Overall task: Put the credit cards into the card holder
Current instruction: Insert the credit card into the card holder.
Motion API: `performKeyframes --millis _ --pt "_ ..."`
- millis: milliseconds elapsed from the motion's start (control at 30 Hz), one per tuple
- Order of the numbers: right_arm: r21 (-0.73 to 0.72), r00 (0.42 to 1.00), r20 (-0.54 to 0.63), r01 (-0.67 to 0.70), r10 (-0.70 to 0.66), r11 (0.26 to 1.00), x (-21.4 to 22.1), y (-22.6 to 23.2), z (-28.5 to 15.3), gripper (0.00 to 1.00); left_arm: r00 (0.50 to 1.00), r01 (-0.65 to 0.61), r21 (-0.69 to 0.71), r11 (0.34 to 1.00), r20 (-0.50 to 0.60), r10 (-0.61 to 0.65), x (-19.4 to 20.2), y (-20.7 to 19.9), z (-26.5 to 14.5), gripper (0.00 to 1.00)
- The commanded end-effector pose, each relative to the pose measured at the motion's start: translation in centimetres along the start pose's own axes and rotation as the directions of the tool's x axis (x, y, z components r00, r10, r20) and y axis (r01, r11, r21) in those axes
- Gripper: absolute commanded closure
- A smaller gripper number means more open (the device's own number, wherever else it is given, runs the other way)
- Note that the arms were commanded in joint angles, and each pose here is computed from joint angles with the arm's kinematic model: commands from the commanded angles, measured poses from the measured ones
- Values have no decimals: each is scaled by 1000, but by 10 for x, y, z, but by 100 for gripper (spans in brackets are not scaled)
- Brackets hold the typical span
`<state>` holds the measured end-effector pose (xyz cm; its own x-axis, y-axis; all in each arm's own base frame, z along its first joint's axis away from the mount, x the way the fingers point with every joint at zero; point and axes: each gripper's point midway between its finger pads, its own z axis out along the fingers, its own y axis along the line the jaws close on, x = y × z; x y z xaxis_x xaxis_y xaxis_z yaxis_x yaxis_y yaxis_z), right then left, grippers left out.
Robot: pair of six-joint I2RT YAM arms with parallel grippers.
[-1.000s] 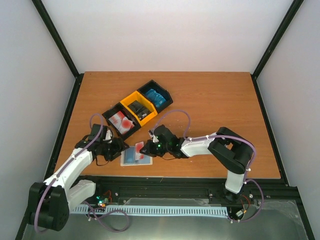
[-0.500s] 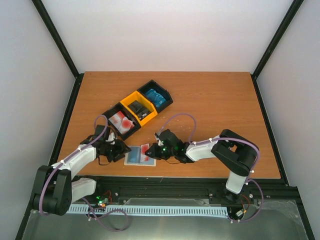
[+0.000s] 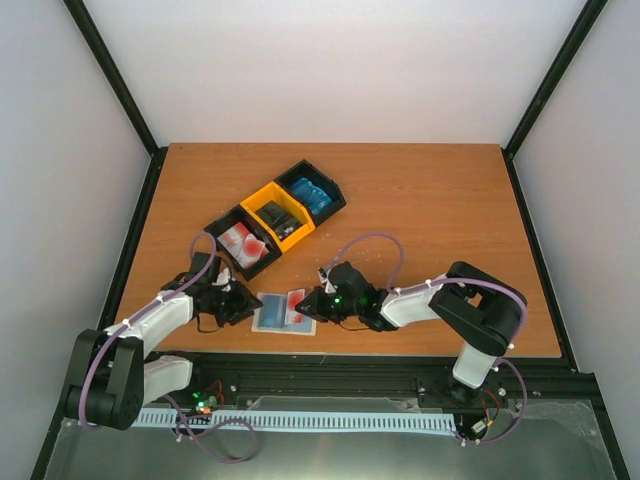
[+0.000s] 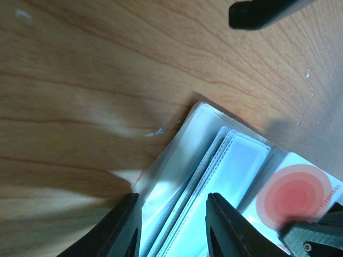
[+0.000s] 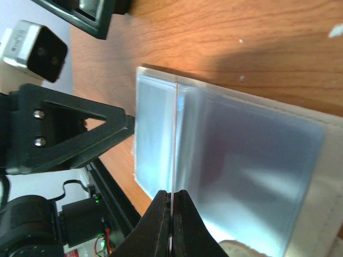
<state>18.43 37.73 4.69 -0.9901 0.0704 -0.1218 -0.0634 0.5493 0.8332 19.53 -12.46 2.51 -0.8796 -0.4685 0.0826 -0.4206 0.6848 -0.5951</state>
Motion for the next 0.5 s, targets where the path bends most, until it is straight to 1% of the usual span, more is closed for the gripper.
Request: performKeyframes --millis 0,100,467 --pt "-97 999 41 -15 19 995 -8 25 -11 97 998 48 -43 998 -32 -50 11 14 3 65" --pt "-115 999 45 -23 28 993 -8 27 -13 97 998 45 -42 998 -32 -47 11 14 3 67" --pt "-51 997 -5 -77 77 996 2 0 2 97 998 55 -37 998 -34 -56 11 14 4 67"
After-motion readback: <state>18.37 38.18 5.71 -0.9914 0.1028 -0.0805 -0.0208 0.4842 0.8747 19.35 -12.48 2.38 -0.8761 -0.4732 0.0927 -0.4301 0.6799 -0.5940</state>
